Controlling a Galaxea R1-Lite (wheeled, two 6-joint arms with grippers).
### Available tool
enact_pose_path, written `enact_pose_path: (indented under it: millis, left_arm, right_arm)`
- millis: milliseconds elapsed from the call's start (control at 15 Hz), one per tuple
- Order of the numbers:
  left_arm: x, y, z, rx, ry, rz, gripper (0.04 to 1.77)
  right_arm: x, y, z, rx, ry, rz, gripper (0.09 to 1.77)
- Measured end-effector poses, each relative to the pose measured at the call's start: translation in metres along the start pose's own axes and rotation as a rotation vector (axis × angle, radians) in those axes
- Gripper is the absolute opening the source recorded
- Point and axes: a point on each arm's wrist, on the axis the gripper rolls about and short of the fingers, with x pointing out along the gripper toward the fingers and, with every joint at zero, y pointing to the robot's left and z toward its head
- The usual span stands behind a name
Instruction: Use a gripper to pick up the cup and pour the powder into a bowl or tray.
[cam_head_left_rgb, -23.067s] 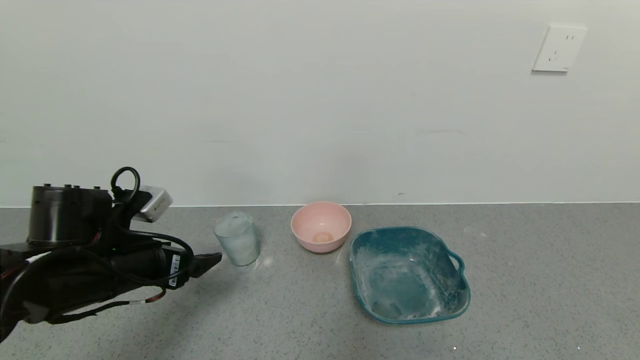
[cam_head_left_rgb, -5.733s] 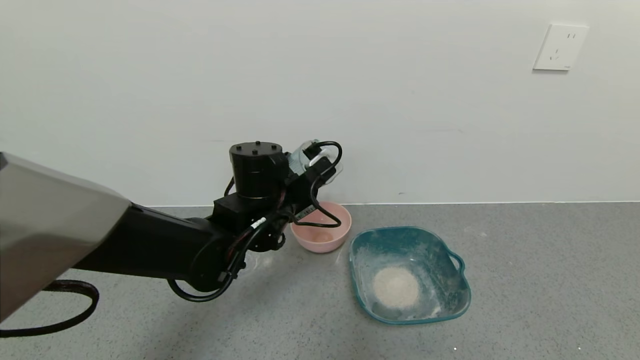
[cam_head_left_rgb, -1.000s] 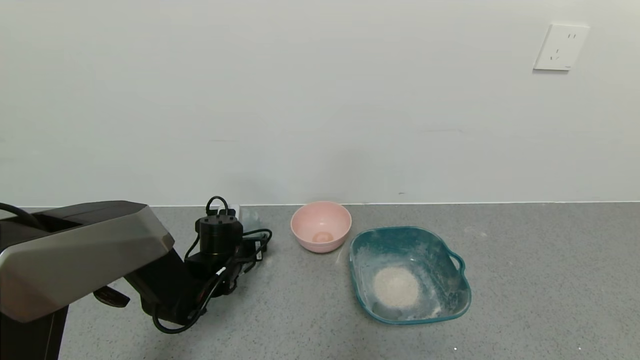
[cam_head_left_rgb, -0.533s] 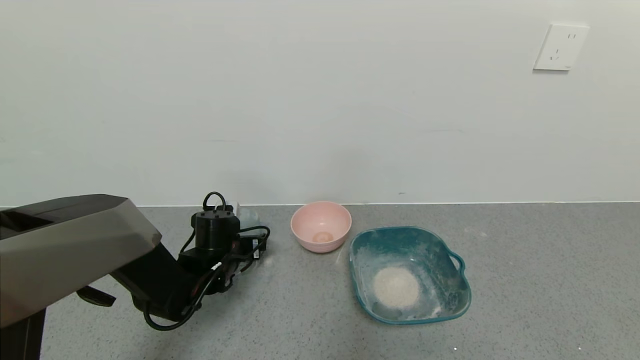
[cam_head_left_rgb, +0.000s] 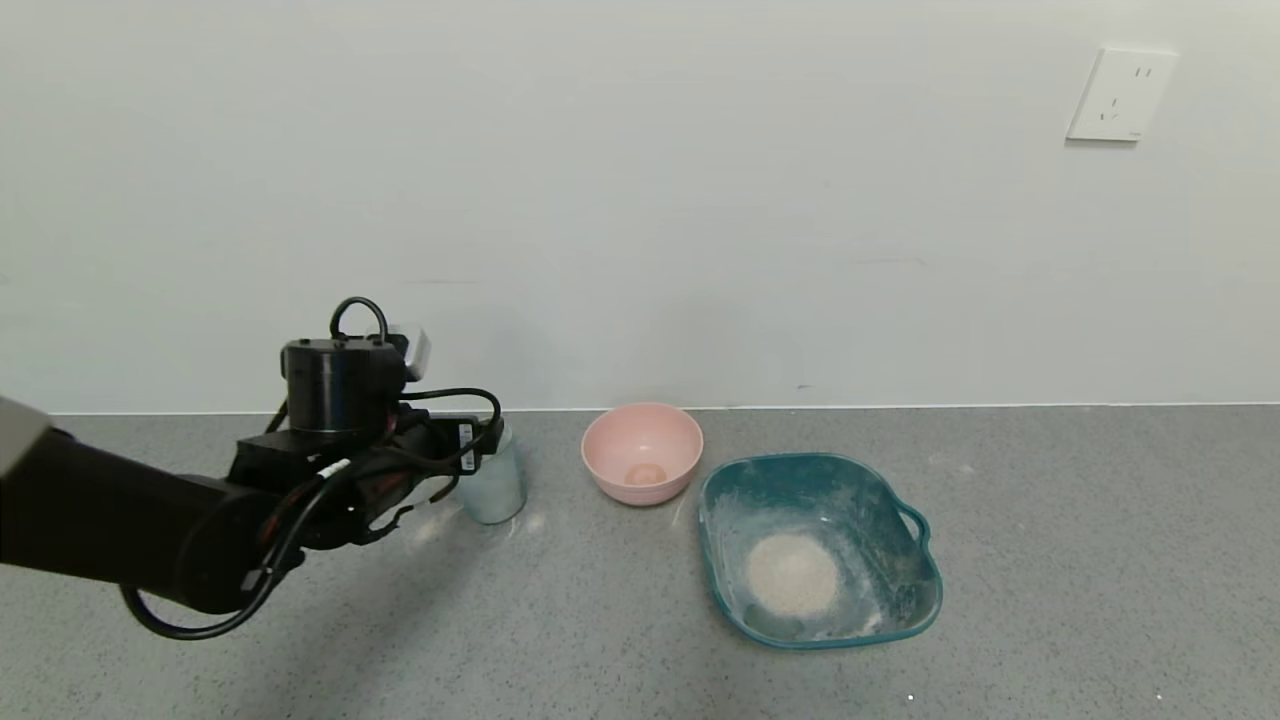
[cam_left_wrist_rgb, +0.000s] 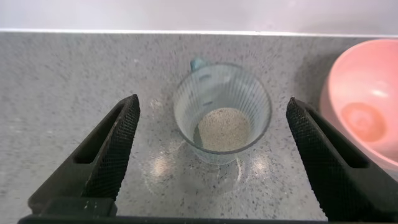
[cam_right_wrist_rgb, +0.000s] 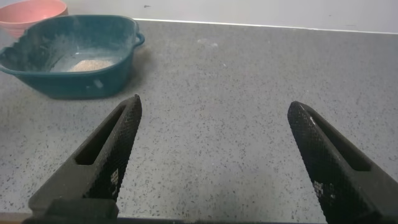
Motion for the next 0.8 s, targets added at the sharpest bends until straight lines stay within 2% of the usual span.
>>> enact_pose_path:
  millis: [133,400,667,800]
  left_arm:
    - [-0.030,0.008,0.022,0.005,-0.021,-0.022,1.69]
    - [-0.094,0.024,0.057,-0.005,-0.094,-0.119,1.70]
    - [-0.156,0.043,0.065,0.009,-0.137,-0.235,1.70]
    - [-0.186,0.057,0.062,0.037,-0.169,-0.247,1.71]
  right_arm:
    - [0.000,0.000,0.000,0.000,0.000,0.000,1.71]
    - [0.000,0.000,0.000,0.000,0.000,0.000,1.71]
    - [0.000,0.000,0.000,0.000,-0.001,0.000,1.71]
    - [0.000,0.000,0.000,0.000,-0.001,0.000,1.71]
